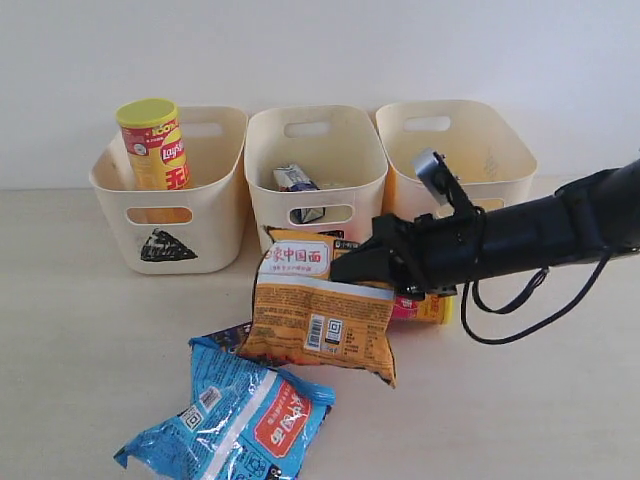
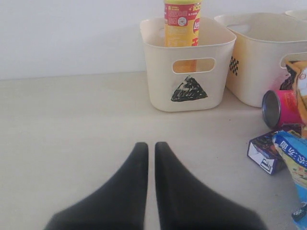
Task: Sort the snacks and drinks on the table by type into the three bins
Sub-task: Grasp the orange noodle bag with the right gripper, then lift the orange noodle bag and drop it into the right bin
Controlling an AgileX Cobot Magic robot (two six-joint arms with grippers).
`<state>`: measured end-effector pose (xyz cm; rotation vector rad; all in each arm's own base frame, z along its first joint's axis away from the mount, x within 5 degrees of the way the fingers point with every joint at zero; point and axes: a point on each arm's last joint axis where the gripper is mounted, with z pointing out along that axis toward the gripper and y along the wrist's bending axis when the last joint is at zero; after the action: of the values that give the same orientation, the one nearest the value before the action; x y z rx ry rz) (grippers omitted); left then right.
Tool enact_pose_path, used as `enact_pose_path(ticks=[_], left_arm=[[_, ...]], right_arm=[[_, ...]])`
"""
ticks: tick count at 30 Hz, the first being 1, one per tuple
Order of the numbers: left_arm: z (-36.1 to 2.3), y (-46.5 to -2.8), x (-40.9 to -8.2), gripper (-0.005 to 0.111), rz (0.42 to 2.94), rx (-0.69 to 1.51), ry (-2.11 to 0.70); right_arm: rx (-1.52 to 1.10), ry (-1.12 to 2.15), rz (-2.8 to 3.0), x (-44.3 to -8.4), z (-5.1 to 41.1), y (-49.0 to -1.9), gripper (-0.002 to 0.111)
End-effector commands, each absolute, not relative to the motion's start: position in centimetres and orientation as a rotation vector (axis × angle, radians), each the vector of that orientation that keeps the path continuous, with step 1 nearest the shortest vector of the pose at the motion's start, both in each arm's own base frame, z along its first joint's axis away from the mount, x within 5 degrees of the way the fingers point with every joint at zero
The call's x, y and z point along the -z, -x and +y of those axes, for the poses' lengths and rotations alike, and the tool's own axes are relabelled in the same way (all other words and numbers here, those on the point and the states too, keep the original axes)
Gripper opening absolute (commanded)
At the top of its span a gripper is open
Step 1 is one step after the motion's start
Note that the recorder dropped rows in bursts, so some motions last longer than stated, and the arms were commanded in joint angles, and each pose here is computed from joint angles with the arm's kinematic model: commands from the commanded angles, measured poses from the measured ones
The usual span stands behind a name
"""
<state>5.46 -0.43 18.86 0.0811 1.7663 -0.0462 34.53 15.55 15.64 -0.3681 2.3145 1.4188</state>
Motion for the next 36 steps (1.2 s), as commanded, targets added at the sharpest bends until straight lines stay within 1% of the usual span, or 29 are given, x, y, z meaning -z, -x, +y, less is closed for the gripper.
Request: enact_pose_path(ticks=[1,7,11,16,21,31,36], left_arm=[[-0.4,-5.5,-18.8,0.004,1.760,0.053,-0.078],[-0.4,-5.5,-18.8,0.004,1.760,0.053,-0.078],[-0.4,-5.5,-18.8,0.004,1.760,0.053,-0.078],[-0.4,-5.5,-18.8,0.004,1.760,0.053,-0.078],[-0.4,-5.5,-18.8,0.004,1.760,0.053,-0.078],[-0.4,-5.5,-18.8,0.004,1.760,0.053,-0.078],[-0.4,-5.5,-18.8,0.004,1.760,0.053,-0.078]], right_arm=[[-1.501,0.466,2.216,-18.5,15.3,-33.7,0.001],[-1.443,0.585,2.167,-21.5,15.0,-32.7,0.001],[-1.367,0.602,2.142,-24.0,13.3,-32.2,0.001],[-1.213,0.474,2.136,-27.4,9.2,-31.9,0.001],[-1.010,0.234,2.079,-30.4,4.9,-32.0,0.001],[-0.625,-0.035,1.938,-33.6,1.5,-32.8,0.001],[-0.501,-0.122,1.892,-34.0,1.0,-35.1,0.001]])
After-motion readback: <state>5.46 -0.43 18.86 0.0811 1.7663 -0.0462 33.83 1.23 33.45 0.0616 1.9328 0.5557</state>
